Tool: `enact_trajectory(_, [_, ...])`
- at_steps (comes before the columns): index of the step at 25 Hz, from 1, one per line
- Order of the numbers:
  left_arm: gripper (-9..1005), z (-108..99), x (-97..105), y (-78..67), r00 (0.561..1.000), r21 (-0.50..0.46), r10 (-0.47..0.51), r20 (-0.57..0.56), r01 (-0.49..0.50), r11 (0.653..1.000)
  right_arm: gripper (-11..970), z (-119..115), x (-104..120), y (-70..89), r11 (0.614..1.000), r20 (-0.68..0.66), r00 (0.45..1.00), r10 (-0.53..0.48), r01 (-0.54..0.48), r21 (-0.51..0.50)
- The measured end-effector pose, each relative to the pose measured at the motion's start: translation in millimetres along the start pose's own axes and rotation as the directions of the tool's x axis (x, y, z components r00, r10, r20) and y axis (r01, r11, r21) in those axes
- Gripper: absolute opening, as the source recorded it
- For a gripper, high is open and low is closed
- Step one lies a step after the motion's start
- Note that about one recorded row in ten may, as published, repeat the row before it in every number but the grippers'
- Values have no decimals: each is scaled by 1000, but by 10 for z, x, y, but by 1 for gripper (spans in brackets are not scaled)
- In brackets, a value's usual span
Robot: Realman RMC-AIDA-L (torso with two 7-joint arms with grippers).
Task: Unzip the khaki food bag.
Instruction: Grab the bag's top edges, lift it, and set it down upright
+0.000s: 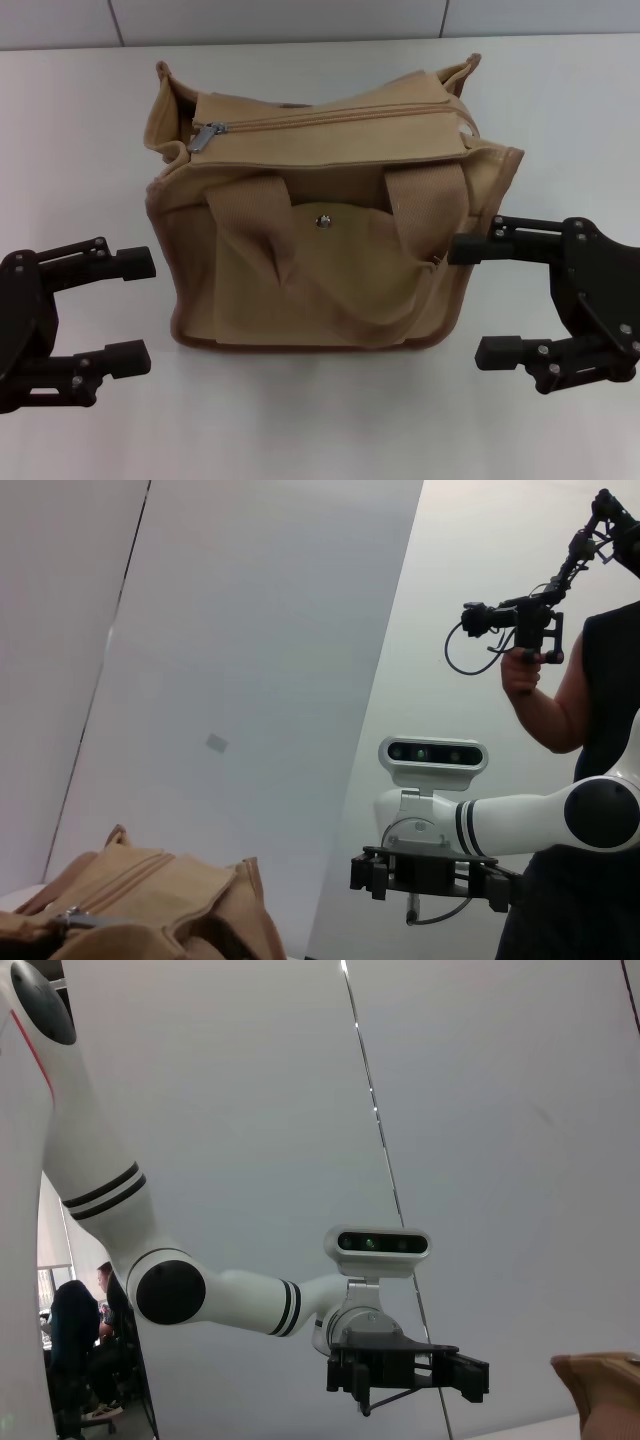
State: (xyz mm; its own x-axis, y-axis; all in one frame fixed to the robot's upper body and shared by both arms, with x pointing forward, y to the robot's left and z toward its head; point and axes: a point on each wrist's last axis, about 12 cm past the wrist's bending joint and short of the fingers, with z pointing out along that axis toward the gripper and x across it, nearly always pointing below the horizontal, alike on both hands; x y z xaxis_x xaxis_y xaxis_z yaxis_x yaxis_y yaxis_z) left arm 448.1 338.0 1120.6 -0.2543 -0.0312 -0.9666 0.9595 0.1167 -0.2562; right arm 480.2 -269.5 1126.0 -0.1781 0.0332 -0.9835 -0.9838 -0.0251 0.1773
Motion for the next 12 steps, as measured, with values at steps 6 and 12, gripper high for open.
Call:
enact_trajectory(6, [833,-8,-12,15,1000,-7,4,2,-4,1000,839,7,3,-13,1000,-2,1000,-6,6,8])
enact_trajectory(12, [831,6,4,32,1000,-19,11,7,-11,1000,839,2,3,-18,1000,2,1000,-10,10,16])
